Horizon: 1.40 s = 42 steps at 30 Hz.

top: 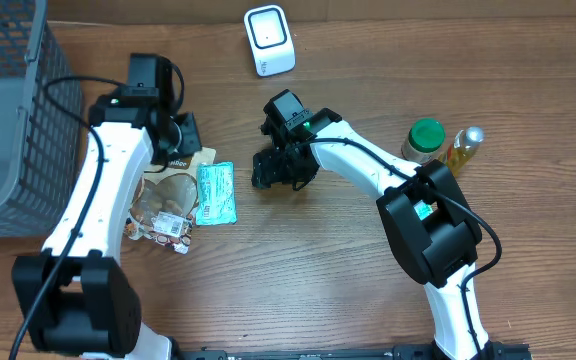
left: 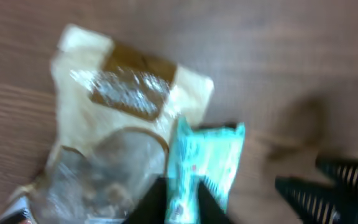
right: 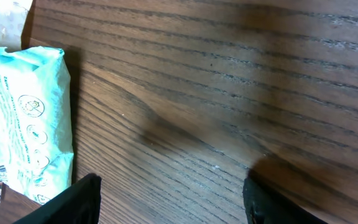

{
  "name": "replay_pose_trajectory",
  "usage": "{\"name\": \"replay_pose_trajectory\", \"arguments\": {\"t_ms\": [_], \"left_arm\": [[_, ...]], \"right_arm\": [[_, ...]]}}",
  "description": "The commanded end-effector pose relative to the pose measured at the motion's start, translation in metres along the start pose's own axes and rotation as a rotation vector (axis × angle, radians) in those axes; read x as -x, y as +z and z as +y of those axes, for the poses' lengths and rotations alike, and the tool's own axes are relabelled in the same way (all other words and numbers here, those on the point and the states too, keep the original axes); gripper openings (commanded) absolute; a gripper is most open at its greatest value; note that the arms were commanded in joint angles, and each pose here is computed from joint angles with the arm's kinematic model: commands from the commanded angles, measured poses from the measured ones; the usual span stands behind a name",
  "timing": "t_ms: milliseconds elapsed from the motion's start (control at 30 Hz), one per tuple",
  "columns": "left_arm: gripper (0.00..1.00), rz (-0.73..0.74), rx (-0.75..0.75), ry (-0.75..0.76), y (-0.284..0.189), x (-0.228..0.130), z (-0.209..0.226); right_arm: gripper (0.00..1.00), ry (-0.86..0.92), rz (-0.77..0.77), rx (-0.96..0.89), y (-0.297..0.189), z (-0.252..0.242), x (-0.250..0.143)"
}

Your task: Scan the item barcode

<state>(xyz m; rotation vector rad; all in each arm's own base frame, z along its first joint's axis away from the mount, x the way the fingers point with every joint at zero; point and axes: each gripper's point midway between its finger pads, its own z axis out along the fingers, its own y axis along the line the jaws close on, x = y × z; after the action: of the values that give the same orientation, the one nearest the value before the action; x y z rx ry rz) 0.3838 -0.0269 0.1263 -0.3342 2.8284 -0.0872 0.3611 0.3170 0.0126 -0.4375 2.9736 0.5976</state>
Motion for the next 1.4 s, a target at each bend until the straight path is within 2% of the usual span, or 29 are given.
{"name": "replay_pose_trajectory", "arguments": {"t_ms": [0,367,600,833,1033,1233,1367], "left_arm": [[0.04,0.104,-0.026,0.043,0.019,-0.017,-0.007],[0.04,0.339,0.026,0.037,0.077,-0.056,0.001],[0.04,0.425,-0.027,0.039,0.095,-0.074,-0.014],[0.04,0.370,-0.106,0.111,0.100,-0.071,-0.055],[0.04,0.319,-0.151,0.148,0.102,-0.073,-0.095],[0.04,0.293,-0.128,0.173,0.103,-0.078,-0.110],[0.04,0.309,-0.154,0.163,0.102,-0.080,-0.113]], "right_arm": [[0.73,0.017,0.035,-0.027,0.009,-0.011,-0.009],[0.78,0.015,0.042,-0.012,0.009,-0.009,-0.010],[0.79,0.015,0.041,-0.012,0.009,-0.009,-0.010],[0.79,0.023,0.046,-0.015,0.008,-0.012,-0.010],[0.81,0.105,0.068,-0.020,-0.004,-0.041,-0.008],[0.80,0.184,0.094,0.174,-0.028,-0.063,-0.002],[0.73,0.198,0.075,0.252,-0.040,-0.078,0.005]]}}
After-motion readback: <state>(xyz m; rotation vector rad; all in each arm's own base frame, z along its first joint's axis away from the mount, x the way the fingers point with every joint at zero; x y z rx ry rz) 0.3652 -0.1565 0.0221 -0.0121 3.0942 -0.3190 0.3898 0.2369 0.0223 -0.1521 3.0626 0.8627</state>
